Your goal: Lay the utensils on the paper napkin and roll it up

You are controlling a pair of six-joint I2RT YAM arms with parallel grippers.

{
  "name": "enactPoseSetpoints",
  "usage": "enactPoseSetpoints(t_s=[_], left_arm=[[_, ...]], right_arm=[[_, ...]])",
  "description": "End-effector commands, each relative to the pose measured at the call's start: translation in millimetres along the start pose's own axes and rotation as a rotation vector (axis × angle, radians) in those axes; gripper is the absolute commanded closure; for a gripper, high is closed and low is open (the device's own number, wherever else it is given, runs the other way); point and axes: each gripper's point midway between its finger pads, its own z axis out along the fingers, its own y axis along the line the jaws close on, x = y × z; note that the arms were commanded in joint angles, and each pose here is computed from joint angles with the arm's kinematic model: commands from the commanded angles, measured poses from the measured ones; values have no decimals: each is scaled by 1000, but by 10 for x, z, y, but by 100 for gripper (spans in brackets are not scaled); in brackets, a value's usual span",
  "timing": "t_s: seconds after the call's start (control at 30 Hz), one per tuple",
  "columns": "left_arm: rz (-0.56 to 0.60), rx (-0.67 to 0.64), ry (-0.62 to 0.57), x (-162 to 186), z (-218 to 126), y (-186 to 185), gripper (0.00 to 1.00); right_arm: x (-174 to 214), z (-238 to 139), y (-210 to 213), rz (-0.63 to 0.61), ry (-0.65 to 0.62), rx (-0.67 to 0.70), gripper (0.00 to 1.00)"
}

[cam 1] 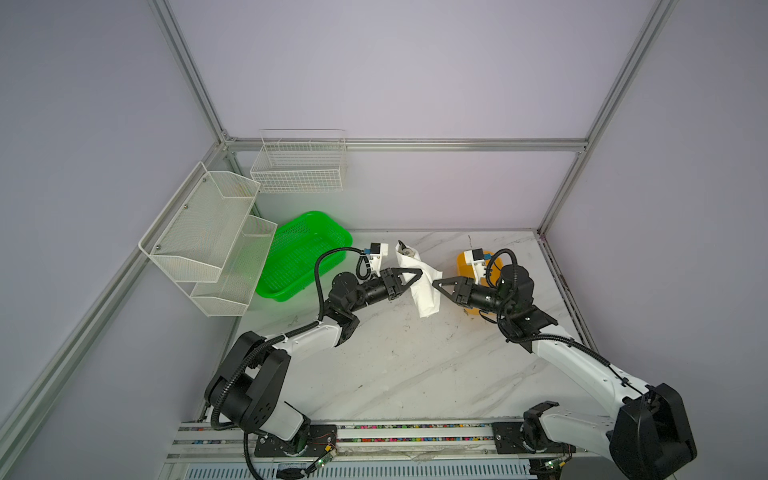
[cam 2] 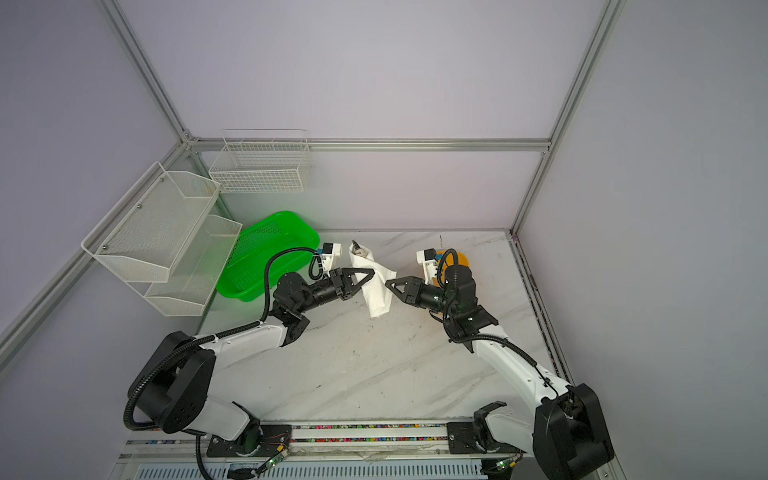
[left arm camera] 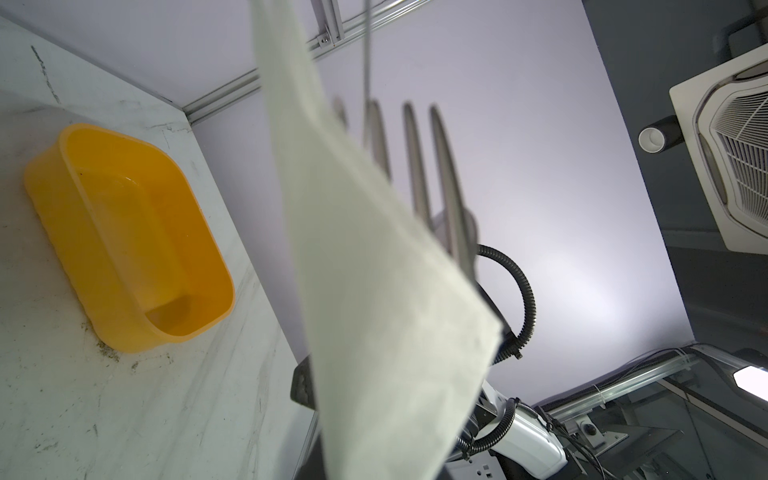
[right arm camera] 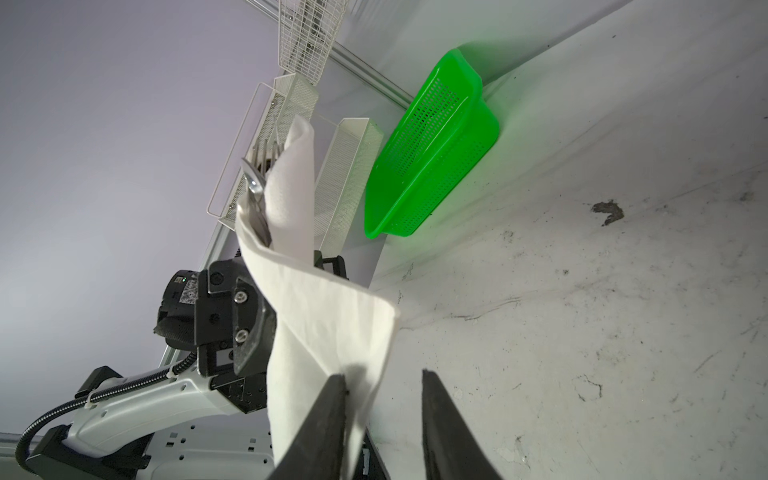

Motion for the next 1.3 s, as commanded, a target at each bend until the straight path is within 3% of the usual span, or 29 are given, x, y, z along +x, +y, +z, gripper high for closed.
enactPoseSetpoints(t_s=[0.0, 0.2, 0.33, 0.57, 0.77, 1.27], left_arm=[[117, 118, -48, -154, -19, -519, 83], [115, 62, -47, -149, -19, -413, 83], [112, 41, -42, -144, -16, -374, 83], [116, 37, -43, -149, -15, -378, 83], [116, 39, -39, -150, -11, -385, 83], [110, 61, -28, -135, -8, -434, 83]], right_arm=[[-133, -116, 212, -49, -38, 11, 61], [-353, -454, 333, -93, -177, 151, 54], [-407, -594, 493, -157, -214, 154, 50], [-195, -405, 971, -209, -71, -90, 64], [-142, -171, 790, -192, -31, -18, 69], [-12, 52, 281, -119, 15, 86, 63]])
